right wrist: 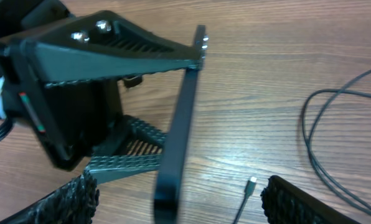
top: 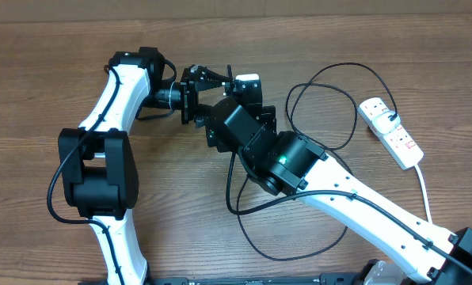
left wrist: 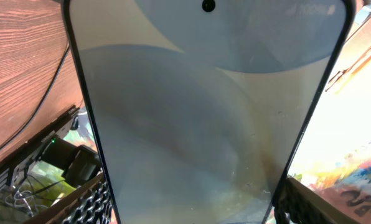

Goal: Plug charger to phone and switch on socket

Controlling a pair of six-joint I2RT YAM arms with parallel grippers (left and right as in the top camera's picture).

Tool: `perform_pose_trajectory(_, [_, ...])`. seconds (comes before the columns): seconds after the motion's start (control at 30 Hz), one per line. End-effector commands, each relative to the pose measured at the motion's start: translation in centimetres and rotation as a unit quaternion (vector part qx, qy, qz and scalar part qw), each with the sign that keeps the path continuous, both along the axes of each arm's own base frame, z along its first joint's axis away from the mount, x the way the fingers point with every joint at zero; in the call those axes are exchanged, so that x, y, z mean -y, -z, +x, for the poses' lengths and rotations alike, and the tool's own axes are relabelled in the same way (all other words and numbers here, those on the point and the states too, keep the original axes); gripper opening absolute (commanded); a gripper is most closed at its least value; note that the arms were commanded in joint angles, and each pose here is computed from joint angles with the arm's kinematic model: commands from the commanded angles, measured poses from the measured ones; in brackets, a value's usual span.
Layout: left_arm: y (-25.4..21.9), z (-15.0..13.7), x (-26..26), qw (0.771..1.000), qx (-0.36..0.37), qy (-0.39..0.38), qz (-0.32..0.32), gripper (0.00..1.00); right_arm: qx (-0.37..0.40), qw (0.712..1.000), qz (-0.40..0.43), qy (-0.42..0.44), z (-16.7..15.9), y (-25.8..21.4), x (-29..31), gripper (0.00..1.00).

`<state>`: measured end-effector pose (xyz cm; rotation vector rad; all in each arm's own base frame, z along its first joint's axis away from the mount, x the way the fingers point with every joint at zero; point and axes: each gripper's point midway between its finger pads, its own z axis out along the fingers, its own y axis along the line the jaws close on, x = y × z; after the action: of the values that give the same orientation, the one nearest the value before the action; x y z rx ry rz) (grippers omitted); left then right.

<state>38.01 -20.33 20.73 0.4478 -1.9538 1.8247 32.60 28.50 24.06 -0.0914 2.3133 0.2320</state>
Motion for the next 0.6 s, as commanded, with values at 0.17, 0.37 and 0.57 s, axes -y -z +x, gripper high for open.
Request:
perform_pose_trajectory(0.17, [-1.6,0.6,0.0,1.000,-0.017,-0.006,-0.025,0.69,0.029,0.999,0.017,0.034,0.7,-1.9,0.4,0.75])
perform_pose_trajectory(0.37, [-1.6,0.6,0.0,1.000,-0.019,-0.006,-0.023,0.69,0.029,0.999,0.018,0.034,0.8,-1.9,0.3,0.64])
perform_pose_trajectory(0.57, [-0.5,0.4,-0.1,1.000,-0.016,-0.002,0.008,0.70,0.016,0.999,0.028,0.018,0.4,-1.7,-0.3,0.51])
